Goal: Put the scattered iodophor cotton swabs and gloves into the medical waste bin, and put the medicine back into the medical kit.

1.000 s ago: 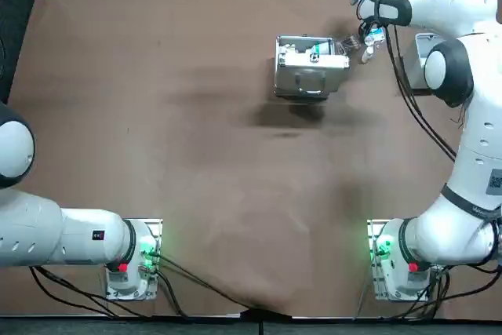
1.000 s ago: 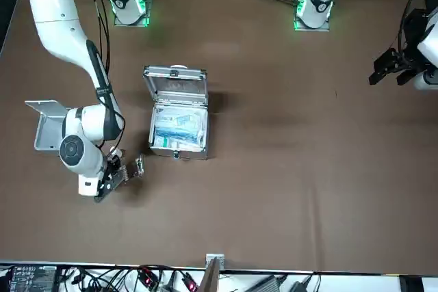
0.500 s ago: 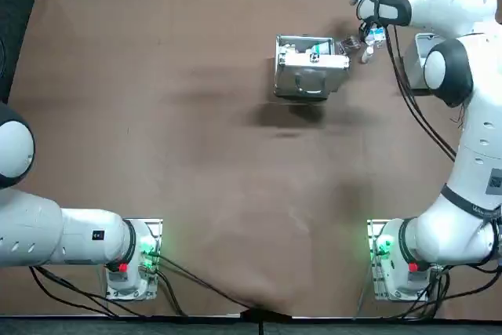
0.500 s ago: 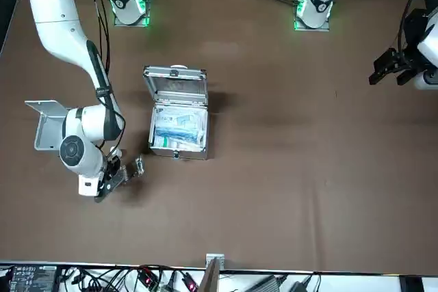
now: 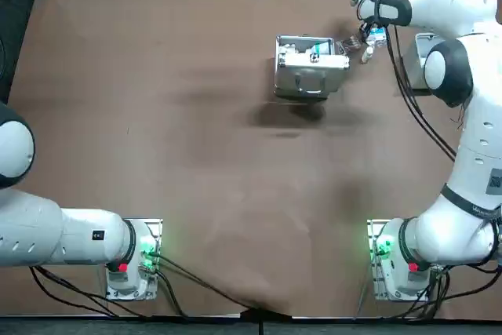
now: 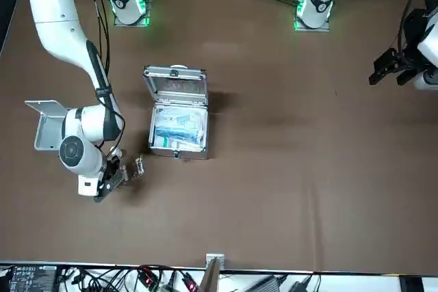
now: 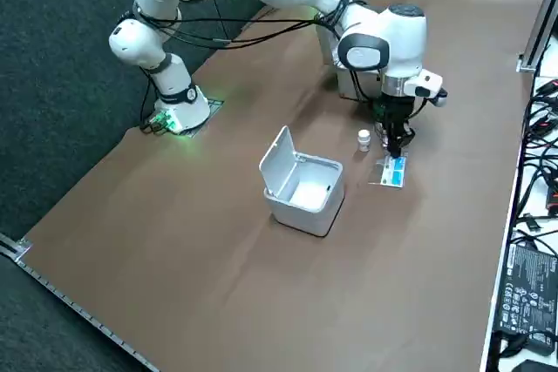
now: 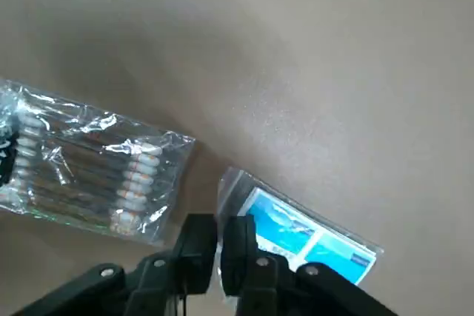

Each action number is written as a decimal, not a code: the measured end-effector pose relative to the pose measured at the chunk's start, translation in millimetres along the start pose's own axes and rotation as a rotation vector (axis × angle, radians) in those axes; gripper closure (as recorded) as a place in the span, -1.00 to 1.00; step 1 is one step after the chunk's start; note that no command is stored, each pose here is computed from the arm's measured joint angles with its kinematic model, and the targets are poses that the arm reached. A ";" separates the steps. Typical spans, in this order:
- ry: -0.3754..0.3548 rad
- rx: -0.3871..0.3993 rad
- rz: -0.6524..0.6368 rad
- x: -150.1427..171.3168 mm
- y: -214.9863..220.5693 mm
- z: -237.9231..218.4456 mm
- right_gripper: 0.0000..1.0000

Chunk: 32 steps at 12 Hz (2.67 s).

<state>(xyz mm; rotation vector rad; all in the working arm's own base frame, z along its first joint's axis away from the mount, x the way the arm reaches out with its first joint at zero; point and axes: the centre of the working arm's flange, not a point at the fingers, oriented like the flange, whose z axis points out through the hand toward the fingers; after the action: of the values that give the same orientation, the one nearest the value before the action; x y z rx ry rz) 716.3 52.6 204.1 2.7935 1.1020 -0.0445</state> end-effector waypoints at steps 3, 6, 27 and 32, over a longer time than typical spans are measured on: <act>-0.007 0.005 0.000 -0.8 -0.6 1.9 0.85; -0.019 0.012 0.001 -2.7 -0.5 3.2 0.96; -0.123 0.276 0.307 -146.2 115.9 -197.2 0.97; -0.165 0.377 0.302 -206.1 144.2 -160.8 0.97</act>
<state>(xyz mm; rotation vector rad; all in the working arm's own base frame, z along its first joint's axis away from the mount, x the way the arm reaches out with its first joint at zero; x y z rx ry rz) 660.0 -168.9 396.3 3.1804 0.6836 -0.4884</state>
